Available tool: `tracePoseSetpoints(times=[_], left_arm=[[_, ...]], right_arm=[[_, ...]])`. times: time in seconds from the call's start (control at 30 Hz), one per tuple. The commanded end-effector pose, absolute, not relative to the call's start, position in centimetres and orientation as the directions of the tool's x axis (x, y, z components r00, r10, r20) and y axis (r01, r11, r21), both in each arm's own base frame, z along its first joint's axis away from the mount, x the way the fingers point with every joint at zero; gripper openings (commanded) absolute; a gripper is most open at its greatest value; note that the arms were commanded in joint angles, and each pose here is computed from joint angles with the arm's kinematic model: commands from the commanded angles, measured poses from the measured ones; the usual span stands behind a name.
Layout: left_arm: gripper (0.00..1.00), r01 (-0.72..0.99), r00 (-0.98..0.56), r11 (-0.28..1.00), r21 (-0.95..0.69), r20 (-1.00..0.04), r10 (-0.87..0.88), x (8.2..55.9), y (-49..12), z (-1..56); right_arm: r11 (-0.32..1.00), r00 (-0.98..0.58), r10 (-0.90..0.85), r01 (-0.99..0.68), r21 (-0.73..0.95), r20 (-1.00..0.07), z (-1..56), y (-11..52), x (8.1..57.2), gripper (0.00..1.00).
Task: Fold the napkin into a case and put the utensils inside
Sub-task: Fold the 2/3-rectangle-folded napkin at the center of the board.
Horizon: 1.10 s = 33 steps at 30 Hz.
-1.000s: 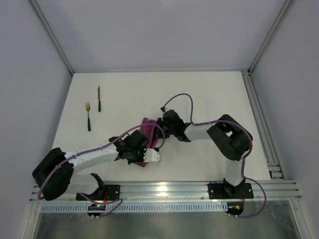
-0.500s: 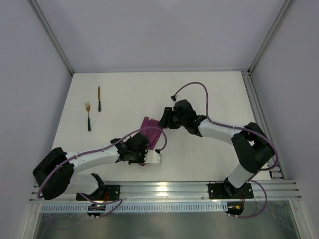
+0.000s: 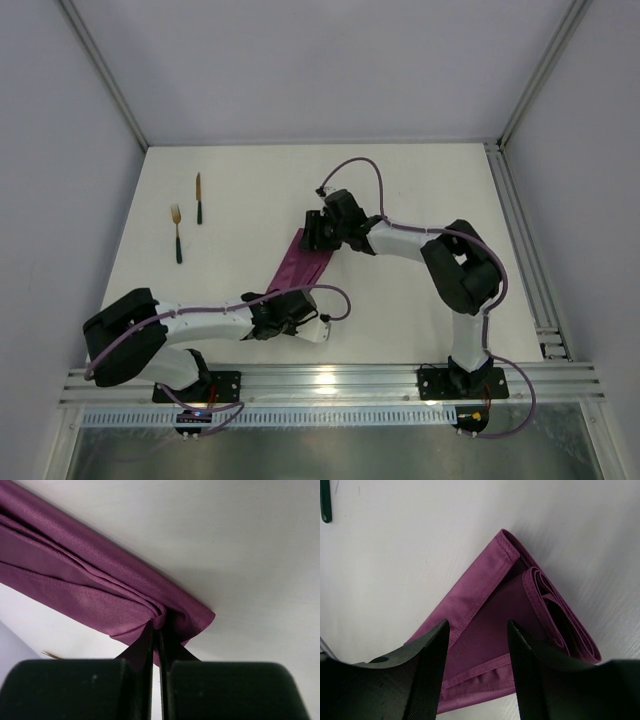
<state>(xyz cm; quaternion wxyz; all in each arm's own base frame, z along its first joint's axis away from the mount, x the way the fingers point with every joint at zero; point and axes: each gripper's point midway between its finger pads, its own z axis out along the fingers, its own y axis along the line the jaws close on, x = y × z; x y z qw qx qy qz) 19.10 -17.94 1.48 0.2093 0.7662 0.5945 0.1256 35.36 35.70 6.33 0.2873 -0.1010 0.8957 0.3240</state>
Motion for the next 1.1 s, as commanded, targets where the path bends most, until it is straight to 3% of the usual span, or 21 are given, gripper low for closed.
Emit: tracePoseSetpoints(times=[0.0,0.57,0.93,1.03,1.07], left_arm=[[0.00,0.891,0.251,-0.235,0.389,0.009,0.968,17.3,-15.5,-1.1],[0.00,0.902,0.235,-0.215,0.374,-0.007,0.972,16.7,-15.4,-1.6],[0.00,0.905,0.234,-0.213,0.369,-0.014,0.972,16.6,-15.6,-1.7],[0.00,0.906,0.231,-0.210,0.368,-0.013,0.973,16.6,-15.5,-1.7],[0.00,0.907,0.230,-0.209,0.366,-0.014,0.973,16.5,-15.5,-1.8]], right_arm=[[0.731,-0.798,0.025,-0.397,0.555,-0.602,8.0,37.3,36.1,0.54],[0.825,-0.776,0.058,-0.317,0.468,-0.628,7.1,36.2,40.8,0.52],[0.772,-0.814,-0.017,-0.380,0.510,-0.581,5.4,37.4,41.1,0.56],[0.757,-0.819,-0.018,-0.386,0.528,-0.574,5.1,37.9,40.9,0.49],[0.757,-0.818,-0.014,-0.384,0.529,-0.575,5.2,37.9,40.9,0.39]])
